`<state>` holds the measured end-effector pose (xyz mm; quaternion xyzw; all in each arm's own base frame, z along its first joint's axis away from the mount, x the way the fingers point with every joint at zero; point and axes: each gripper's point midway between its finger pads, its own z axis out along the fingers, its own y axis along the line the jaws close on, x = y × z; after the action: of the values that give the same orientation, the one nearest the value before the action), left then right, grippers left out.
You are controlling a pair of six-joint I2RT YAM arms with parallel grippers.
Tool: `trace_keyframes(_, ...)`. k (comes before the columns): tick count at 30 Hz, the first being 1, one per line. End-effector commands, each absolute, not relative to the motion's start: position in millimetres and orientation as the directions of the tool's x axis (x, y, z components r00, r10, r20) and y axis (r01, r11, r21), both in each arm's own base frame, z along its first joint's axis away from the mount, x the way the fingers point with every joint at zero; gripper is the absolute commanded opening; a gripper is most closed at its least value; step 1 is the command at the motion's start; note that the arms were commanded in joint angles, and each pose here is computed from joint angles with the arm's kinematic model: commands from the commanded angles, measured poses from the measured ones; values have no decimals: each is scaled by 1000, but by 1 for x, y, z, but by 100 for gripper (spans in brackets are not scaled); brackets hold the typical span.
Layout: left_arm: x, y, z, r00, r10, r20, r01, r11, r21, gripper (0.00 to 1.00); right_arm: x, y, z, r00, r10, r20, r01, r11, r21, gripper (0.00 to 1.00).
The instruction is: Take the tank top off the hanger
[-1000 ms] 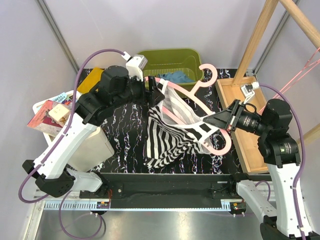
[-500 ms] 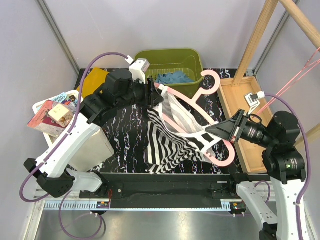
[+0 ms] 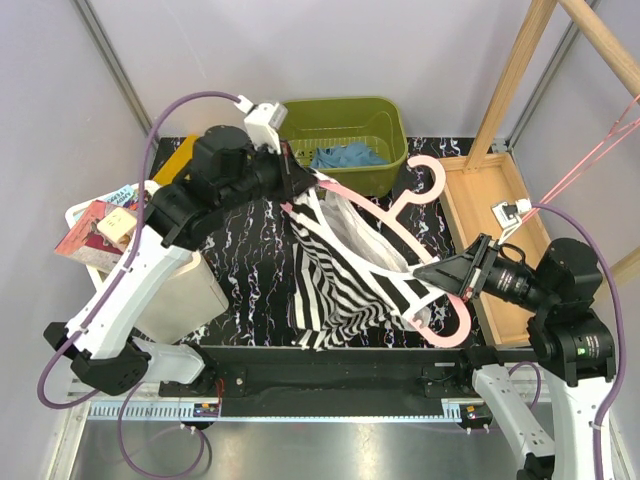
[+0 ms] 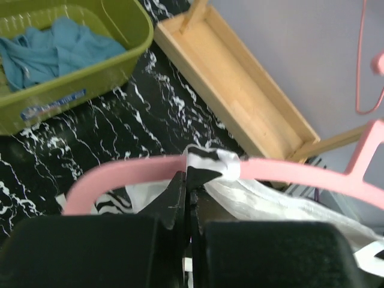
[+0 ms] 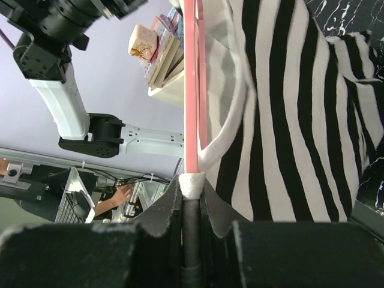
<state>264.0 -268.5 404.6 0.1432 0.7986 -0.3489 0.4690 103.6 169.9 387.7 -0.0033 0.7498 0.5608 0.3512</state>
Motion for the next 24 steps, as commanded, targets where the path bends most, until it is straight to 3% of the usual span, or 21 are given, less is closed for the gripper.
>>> trace_keyframes(1,290,-246,457,-412,-282,-867,488,735,-471,0,92,170,387,-752,365,-549,-424,370,827,0)
trace_keyframes(17,320,-202,422,-448,-401,-799,277,787,-551,0,94,155,422,-587,461,-666,-498,443,745,0)
trace_keyframes(24,331,-192,429,-417,-386,-823,272,811,-518,0,93,164,421,-641,411,-648,-517,393,760,0)
